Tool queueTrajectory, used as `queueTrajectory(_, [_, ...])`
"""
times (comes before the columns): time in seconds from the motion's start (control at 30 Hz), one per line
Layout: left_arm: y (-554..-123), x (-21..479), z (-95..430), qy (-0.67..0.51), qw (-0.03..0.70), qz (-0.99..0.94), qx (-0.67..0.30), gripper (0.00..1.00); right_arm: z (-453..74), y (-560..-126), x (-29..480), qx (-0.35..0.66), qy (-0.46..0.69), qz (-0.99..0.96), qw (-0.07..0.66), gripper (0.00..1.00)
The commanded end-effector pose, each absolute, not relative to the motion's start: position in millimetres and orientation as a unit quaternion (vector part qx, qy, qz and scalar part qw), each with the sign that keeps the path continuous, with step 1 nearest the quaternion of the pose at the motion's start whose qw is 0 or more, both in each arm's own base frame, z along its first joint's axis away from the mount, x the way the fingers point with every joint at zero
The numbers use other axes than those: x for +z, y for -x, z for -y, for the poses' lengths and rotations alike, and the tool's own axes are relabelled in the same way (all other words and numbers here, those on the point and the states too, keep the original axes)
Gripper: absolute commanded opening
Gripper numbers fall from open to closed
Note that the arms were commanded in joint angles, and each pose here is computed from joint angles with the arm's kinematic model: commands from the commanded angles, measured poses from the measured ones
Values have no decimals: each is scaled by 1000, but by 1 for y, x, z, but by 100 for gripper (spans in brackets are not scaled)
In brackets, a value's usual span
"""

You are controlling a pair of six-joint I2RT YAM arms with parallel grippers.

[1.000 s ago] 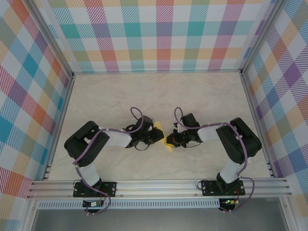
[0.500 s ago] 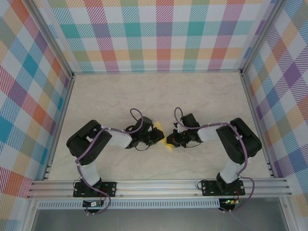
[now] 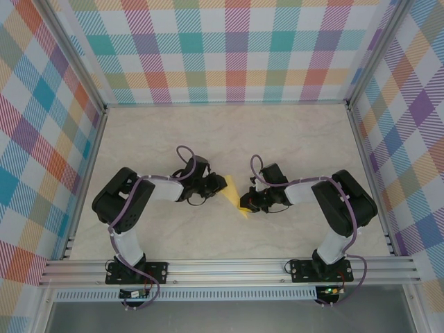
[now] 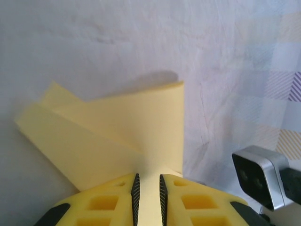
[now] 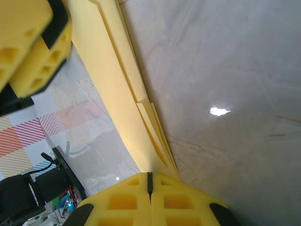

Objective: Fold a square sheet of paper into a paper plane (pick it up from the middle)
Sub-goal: Fold the wing for the fifth time at the center of the table.

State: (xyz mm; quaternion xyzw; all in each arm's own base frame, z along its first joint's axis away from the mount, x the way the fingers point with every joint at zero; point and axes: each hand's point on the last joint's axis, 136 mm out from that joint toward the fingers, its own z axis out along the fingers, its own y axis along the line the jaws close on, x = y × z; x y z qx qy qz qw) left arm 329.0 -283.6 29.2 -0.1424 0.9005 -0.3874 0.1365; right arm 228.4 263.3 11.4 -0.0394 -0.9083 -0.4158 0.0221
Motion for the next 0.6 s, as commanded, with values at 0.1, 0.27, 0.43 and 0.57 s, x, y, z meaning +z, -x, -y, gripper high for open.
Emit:
queueTrajectory(0.1, [-350,18,249,159,133,-908,-364,22,-225,-183,-33,-312,94,940,103,1])
queueTrajectory(0.27, [-367,34,229,167,145,-904,-366,23,-231,-188,-25,-331,93,934,93,1])
queueTrajectory(0.43, [-370,66,223,163,164,-900,-369,30,-249,-201,5,-395,85,913,60,4])
queueTrajectory(0.57, [-349,86,218,167,163,-915,-330,52,-245,-214,47,-405,55,913,-18,13])
